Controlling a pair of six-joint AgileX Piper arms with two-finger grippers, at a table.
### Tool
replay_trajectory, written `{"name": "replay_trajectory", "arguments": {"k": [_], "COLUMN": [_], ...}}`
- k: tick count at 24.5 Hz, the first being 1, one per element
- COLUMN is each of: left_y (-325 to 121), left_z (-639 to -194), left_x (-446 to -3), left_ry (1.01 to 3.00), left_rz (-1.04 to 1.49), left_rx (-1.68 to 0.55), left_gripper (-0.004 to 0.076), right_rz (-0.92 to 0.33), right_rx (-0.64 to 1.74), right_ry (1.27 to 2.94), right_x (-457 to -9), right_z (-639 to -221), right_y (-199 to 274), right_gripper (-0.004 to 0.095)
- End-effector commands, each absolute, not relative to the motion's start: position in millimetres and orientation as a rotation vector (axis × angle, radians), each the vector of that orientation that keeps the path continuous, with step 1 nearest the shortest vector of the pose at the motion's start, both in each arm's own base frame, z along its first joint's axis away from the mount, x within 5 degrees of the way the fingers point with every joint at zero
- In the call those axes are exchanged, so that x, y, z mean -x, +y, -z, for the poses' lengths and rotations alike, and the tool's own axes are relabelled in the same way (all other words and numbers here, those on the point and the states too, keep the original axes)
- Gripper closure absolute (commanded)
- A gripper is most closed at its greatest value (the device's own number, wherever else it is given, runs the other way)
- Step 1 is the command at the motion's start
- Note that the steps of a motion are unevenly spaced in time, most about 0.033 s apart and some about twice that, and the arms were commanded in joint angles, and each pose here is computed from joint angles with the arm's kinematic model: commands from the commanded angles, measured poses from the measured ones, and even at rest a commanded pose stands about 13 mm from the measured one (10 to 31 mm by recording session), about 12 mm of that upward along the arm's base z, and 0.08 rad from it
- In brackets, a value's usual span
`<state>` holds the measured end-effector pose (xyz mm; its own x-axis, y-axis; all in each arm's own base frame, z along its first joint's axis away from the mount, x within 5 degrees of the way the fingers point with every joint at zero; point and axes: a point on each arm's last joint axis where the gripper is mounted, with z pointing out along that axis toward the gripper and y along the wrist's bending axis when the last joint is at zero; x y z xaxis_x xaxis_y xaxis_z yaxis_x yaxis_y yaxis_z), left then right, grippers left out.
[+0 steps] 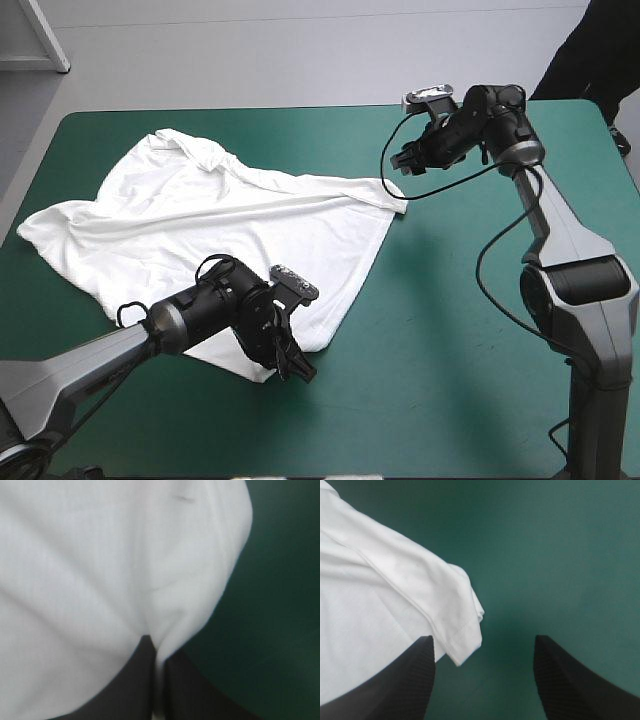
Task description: Fold the cloth
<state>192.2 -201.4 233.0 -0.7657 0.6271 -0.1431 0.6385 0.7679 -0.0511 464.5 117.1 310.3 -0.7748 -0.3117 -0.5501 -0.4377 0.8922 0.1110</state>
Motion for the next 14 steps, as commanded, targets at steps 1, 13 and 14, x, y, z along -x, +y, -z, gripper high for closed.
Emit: {"name": "replay_trajectory", "arguments": {"k": [1,13,14], "left_y": [-202,-203,-204], "left_z": [-249,-250,-250], "left_x": [-189,-191,-192], "left_ry": [2.81,2.789,2.772], "left_rz": [0.197,0.203,0.213], "left_rx": [-0.979,-0.957,-0.952], "left_gripper": [0.0705,0.0705,0.0705], "right_rz": [-0.363,-0.325,-0.326], "right_rx": [0.568,0.609,0.609], "right_ry": [2.429,2.511,2.502], "right_x": [-471,-492,-493], "right_z": [-324,-256,-257], "right_y": [132,163,163], "right_gripper": [0.0354,0.0484,0.061]}}
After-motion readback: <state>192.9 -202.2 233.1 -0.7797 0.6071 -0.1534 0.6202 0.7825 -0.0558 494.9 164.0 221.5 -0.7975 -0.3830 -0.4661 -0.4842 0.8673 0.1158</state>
